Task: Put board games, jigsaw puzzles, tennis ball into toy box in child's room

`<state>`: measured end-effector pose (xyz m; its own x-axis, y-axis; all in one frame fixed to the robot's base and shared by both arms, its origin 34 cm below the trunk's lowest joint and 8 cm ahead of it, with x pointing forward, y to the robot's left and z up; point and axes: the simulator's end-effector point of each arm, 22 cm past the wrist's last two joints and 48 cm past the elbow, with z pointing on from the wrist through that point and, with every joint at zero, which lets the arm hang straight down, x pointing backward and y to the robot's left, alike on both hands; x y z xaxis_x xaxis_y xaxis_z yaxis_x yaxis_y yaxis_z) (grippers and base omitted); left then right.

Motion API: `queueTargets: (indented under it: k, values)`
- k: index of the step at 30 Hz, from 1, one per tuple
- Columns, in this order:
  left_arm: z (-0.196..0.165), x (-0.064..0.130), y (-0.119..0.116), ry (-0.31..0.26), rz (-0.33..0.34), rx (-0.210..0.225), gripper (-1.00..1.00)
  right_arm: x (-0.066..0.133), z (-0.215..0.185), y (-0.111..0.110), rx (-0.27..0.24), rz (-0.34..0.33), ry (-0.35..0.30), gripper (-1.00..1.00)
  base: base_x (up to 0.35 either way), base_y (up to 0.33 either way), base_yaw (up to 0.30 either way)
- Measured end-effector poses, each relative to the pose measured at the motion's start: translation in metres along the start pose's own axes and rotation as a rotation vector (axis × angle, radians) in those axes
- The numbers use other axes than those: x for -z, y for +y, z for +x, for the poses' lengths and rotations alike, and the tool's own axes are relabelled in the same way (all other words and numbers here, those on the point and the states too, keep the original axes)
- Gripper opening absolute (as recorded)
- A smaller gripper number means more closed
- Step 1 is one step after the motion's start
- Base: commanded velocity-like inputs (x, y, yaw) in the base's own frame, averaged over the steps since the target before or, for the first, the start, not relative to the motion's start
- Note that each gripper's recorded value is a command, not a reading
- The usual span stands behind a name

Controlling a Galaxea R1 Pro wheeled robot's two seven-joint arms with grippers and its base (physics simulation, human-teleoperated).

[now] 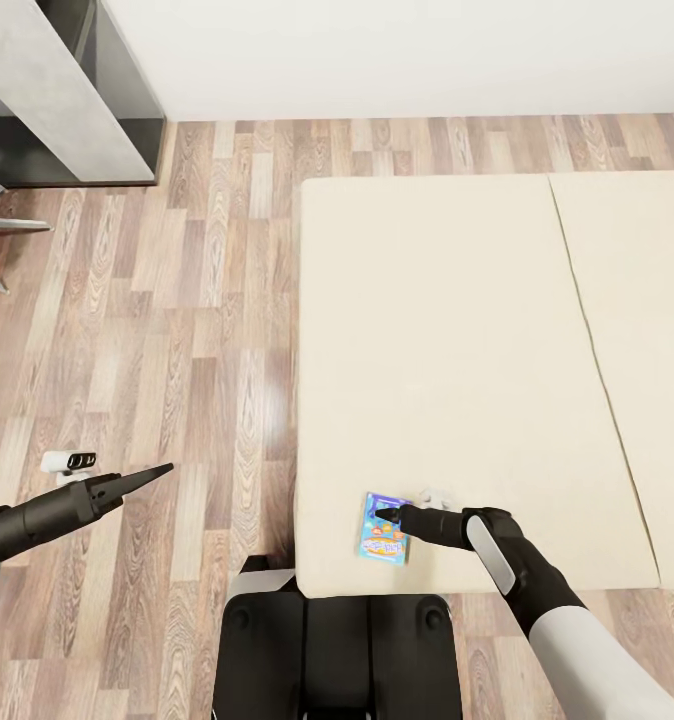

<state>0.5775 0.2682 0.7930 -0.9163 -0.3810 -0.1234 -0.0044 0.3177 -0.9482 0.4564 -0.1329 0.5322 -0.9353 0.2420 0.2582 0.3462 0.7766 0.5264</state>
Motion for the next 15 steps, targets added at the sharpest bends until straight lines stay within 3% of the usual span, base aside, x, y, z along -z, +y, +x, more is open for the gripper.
queueTargets:
  k: [15]
  values:
    - [0.0000, 0.0000, 0.0000, 0.000, 0.000, 0.000, 1.00, 0.0004, -0.0003, 0.0004, 0.000, -0.004, -0.001, 1.00, 0.000, 0.000, 0.000]
